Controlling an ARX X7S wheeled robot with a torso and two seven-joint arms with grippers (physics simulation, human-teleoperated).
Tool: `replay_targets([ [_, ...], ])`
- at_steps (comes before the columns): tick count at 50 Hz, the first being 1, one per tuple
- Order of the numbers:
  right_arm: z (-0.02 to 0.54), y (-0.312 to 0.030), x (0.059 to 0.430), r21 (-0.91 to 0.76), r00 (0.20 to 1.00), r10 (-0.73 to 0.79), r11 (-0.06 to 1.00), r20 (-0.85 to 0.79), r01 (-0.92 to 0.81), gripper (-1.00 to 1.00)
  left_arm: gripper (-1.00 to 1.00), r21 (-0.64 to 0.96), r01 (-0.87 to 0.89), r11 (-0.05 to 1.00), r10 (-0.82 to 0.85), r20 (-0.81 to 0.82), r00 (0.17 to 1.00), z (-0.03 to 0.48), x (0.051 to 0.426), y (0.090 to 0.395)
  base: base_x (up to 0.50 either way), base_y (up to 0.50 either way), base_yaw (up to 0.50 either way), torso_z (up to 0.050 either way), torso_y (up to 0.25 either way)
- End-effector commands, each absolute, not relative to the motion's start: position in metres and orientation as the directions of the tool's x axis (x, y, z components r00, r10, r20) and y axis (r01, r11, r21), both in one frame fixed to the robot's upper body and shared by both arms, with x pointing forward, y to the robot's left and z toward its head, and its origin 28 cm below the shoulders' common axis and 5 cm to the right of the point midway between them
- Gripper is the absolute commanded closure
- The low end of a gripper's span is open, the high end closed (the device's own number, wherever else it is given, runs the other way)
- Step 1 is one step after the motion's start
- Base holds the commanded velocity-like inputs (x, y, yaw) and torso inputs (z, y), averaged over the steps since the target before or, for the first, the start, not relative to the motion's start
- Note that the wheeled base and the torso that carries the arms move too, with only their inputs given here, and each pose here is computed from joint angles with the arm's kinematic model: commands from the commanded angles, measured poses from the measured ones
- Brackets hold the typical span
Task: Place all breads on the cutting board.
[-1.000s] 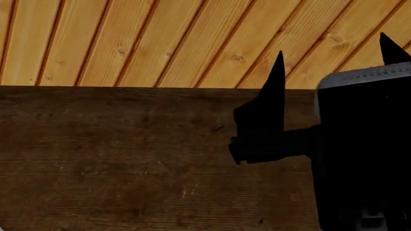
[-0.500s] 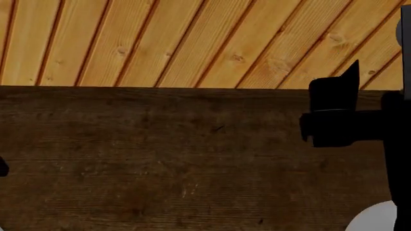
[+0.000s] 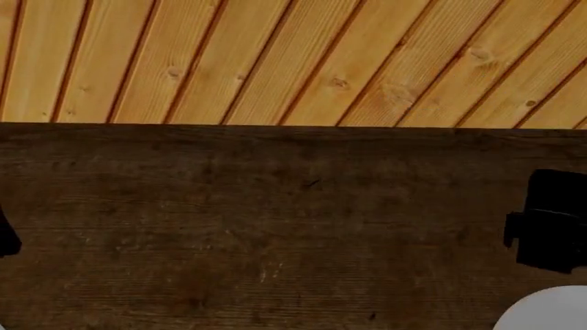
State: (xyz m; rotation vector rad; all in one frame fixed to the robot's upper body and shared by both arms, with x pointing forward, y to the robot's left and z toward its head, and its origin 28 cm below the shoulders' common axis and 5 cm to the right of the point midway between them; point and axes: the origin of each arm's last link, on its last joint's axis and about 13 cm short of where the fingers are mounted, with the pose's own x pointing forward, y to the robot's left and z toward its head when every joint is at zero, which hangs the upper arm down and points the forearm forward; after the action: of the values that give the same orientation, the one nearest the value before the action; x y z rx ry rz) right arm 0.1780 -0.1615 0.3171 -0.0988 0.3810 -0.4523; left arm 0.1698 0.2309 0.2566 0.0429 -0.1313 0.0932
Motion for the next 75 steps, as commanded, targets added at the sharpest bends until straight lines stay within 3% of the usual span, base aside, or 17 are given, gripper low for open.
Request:
replay_targets([
  [1,0.314,-0.170,0.168,-0.146,0.729,-0.494,0.861,-0.474,0.488,-1.00,-1.00,0.037,-0.095,0.995,0.090,0.126,0.988,0.256,0.170,0.231,0.00,0.00,0.00,0.000,0.000],
  [30,0.294,-0.179,0.160,0.038,0.627,-0.421,0.811,-0.655,0.584,-1.00,-1.00,0.034,-0.099,0.995,0.094,0.123,0.988,0.255,0.172,0.231,0.00,0.00,0.00,0.000,0.000],
  [43,0.285,-0.175,0.173,0.103,0.606,-0.406,0.769,-0.684,0.631,-1.00,-1.00,0.035,-0.095,0.995,0.090,0.120,0.989,0.252,0.172,0.230,0.00,0.00,0.00,0.000,0.000],
  [75,0.254,-0.160,0.213,0.043,0.515,-0.444,0.726,-0.733,0.686,-1.00,-1.00,0.032,-0.095,0.995,0.091,0.110,0.990,0.244,0.176,0.232,0.00,0.00,0.00,0.000,0.000],
])
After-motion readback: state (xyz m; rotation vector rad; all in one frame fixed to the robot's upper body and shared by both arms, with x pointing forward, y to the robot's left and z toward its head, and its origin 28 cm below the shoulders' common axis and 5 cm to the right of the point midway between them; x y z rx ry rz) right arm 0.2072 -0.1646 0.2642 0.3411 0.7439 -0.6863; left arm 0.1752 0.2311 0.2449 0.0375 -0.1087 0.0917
